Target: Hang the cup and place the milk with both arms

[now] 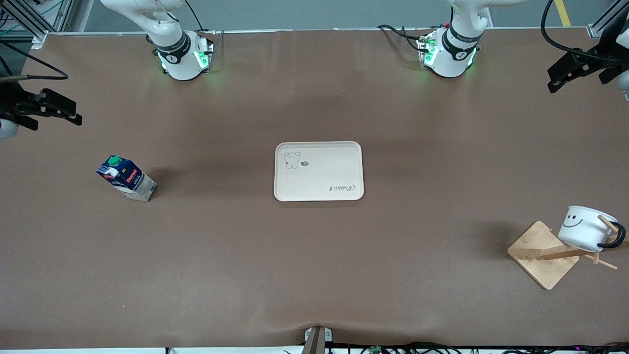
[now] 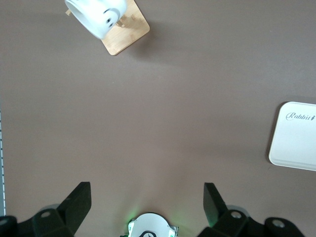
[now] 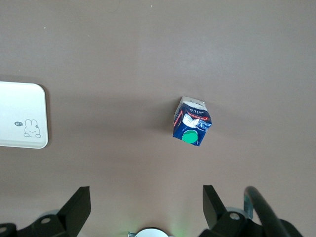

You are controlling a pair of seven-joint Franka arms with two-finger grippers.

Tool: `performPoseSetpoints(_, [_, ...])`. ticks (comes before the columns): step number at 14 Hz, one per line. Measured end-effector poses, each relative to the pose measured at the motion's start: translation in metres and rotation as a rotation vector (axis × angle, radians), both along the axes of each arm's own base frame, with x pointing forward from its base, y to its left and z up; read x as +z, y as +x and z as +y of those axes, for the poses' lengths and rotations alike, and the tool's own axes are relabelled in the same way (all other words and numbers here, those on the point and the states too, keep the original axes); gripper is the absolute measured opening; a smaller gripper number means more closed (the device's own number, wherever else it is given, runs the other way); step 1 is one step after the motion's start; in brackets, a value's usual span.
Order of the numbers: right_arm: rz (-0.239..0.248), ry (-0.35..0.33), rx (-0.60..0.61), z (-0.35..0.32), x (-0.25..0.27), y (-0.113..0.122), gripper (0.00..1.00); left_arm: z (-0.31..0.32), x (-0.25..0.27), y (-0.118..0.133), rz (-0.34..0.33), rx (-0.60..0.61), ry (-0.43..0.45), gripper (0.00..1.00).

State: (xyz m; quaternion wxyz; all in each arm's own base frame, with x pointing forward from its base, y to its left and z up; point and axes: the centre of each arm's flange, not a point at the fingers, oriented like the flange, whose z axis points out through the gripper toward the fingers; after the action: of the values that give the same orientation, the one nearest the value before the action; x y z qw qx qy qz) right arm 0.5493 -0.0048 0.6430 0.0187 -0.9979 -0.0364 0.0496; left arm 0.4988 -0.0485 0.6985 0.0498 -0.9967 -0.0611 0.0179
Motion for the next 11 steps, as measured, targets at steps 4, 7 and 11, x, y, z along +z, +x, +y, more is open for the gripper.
performPoseSetpoints(4, [0.003, -0.003, -0.033, -0.0003, -0.0006, -0.0002, 1.0, -0.0059, -0.0075, 0.0008, 0.015, -0.012, 0.002, 1.0])
performPoseSetpoints(7, [0.008, -0.005, -0.042, -0.0034, -0.0028, -0.0002, 1.0, -0.0054, -0.0072, 0.0004, 0.015, -0.011, 0.002, 1.0])
performPoseSetpoints(11, [0.011, -0.005, -0.053, -0.008, -0.0039, -0.0003, 1.0, -0.0047, -0.0107, 0.0009, 0.021, -0.009, 0.002, 1.0])
